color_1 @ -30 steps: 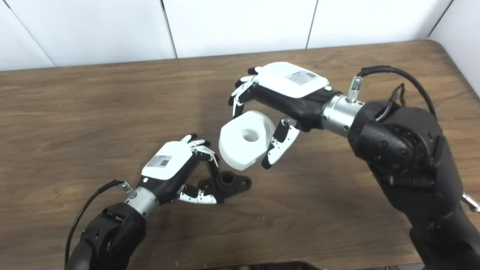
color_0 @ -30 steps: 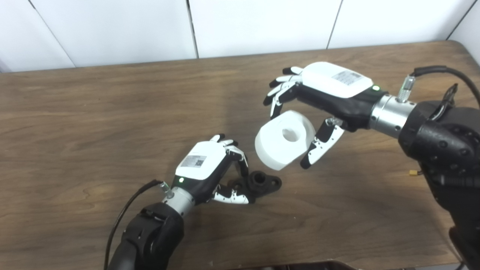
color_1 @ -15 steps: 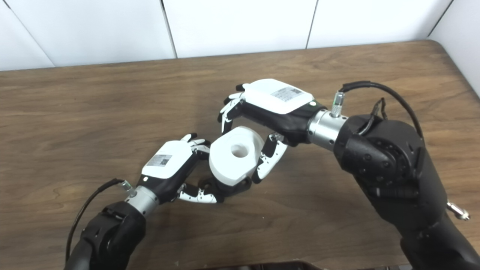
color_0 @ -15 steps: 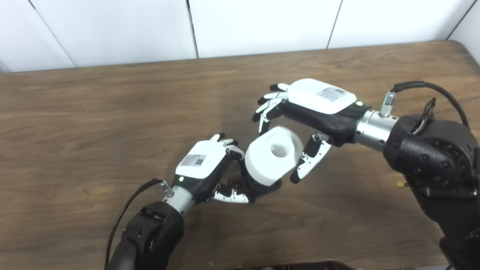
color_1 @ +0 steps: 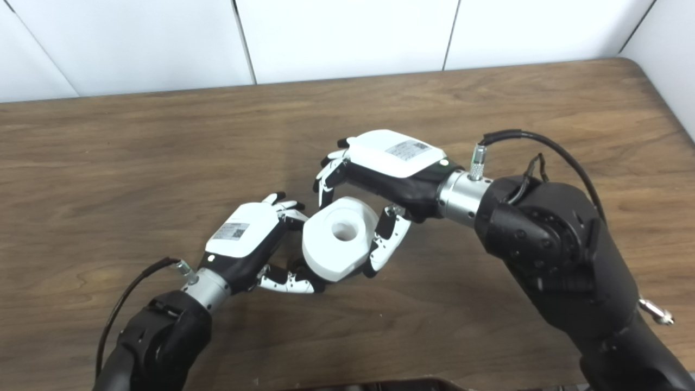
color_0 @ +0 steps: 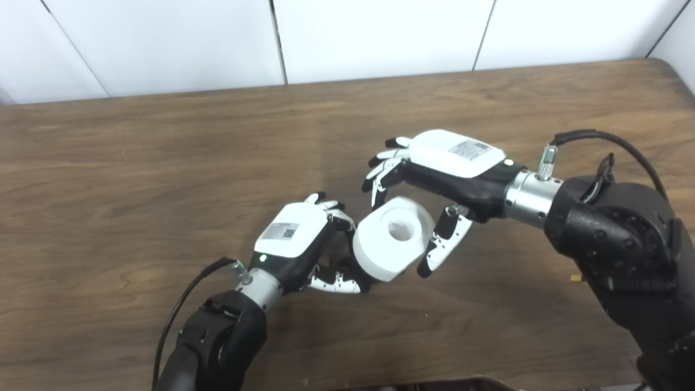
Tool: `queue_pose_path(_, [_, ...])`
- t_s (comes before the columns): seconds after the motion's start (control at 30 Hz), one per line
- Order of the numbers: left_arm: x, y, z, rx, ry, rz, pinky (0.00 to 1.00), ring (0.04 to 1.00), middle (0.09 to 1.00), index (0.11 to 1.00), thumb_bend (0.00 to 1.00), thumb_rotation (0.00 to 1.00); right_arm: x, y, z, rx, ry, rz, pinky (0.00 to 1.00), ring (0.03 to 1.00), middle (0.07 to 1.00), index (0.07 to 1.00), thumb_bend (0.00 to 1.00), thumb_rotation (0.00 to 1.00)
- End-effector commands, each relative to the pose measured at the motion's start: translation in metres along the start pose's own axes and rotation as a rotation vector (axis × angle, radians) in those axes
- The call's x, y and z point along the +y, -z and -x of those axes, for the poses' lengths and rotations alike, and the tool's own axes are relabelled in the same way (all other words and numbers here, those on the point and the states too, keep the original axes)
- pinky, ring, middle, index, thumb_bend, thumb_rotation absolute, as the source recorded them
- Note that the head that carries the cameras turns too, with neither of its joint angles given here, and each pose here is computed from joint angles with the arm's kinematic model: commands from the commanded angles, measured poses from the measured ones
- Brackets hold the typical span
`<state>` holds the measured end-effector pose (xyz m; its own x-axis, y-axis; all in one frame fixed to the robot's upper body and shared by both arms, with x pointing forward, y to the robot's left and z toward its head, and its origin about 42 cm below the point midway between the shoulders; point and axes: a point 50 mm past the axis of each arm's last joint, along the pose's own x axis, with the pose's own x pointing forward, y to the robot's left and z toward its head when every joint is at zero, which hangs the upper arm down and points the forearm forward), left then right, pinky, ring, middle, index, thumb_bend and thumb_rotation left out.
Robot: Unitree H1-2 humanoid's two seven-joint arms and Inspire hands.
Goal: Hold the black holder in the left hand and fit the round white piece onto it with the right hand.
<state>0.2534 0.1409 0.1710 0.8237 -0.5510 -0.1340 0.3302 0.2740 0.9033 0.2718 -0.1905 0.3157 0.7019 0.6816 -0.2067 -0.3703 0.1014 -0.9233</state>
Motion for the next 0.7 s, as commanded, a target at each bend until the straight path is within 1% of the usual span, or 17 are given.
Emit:
queue_pose_path(0.0, [0.0013, -0.0003, -0.0027, 0.005, 0.019, -0.009, 1.0, 0.89, 0.801, 0.487, 0.52, 0.06, -0.0094, -0.0047, 0.0011, -0.026, 0.058, 0.043, 1.0, 0.9, 0.791, 0.482, 0.52, 0.15])
queue_pose_path(0.67, [0.0007, -0.0045, -0.005, -0.002, 0.015, -0.007, 0.99, 0.889, 0.799, 0.487, 0.52, 0.06, -0.0059, -0.0022, -0.0056, -0.024, 0.046, 0.035, 1.0, 0.905, 0.787, 0.481, 0.52, 0.14])
